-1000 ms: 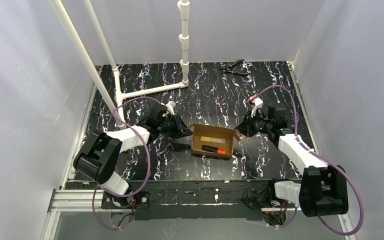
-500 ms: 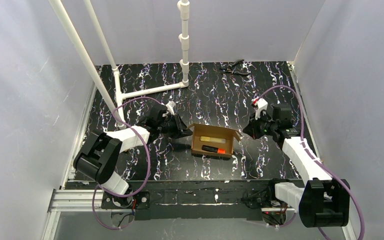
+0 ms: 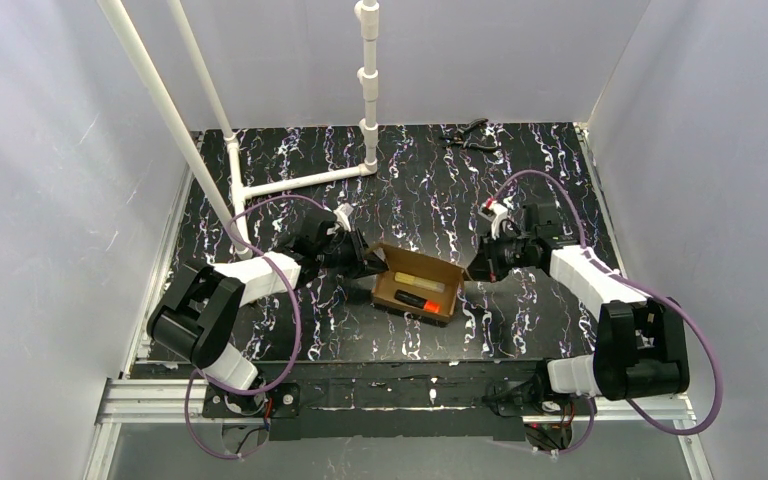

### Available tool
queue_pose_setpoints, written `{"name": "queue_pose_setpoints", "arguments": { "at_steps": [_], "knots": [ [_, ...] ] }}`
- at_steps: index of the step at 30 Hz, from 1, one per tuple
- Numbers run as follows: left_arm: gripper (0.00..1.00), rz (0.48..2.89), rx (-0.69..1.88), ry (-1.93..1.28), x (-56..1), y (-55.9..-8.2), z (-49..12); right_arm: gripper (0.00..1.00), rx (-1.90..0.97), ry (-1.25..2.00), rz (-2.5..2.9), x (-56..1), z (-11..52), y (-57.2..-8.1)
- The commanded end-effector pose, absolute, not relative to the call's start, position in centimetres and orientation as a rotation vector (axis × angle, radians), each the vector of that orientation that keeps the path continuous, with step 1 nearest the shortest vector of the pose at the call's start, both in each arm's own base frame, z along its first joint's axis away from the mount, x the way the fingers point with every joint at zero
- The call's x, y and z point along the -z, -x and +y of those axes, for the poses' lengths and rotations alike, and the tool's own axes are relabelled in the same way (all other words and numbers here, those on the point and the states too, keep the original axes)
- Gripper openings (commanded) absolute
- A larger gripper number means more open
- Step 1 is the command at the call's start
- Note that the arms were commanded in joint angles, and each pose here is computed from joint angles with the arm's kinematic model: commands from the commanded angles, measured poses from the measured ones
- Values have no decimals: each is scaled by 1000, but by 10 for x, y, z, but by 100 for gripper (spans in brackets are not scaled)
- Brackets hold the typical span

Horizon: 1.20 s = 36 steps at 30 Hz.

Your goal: Fold the paper box

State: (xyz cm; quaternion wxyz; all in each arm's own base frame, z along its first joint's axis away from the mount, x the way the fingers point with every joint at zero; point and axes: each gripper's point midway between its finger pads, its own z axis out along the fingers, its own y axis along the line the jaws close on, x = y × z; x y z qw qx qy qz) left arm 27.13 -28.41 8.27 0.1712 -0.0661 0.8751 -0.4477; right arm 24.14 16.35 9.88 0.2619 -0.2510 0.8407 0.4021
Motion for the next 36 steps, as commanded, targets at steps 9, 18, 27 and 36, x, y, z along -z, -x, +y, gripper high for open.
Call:
{"name": "queue_pose_setpoints", "arguments": {
  "at_steps": [9,18,27,36],
  "knots": [
    [14,2469,1316,133,-90,-266,-296,1,-1136,676,2284,-112,180,-248],
    [15,2420,1326,117,-104,-252,-286,8,-916,630,2226,-124,152,-262],
    [17,2409,1281,180,-100,-217,-244,41,-794,1080,1992,-139,137,-244],
    [25,2386,860,293,-101,-249,-176,73,-903,1558,1557,-132,152,-215]
  ]
}}
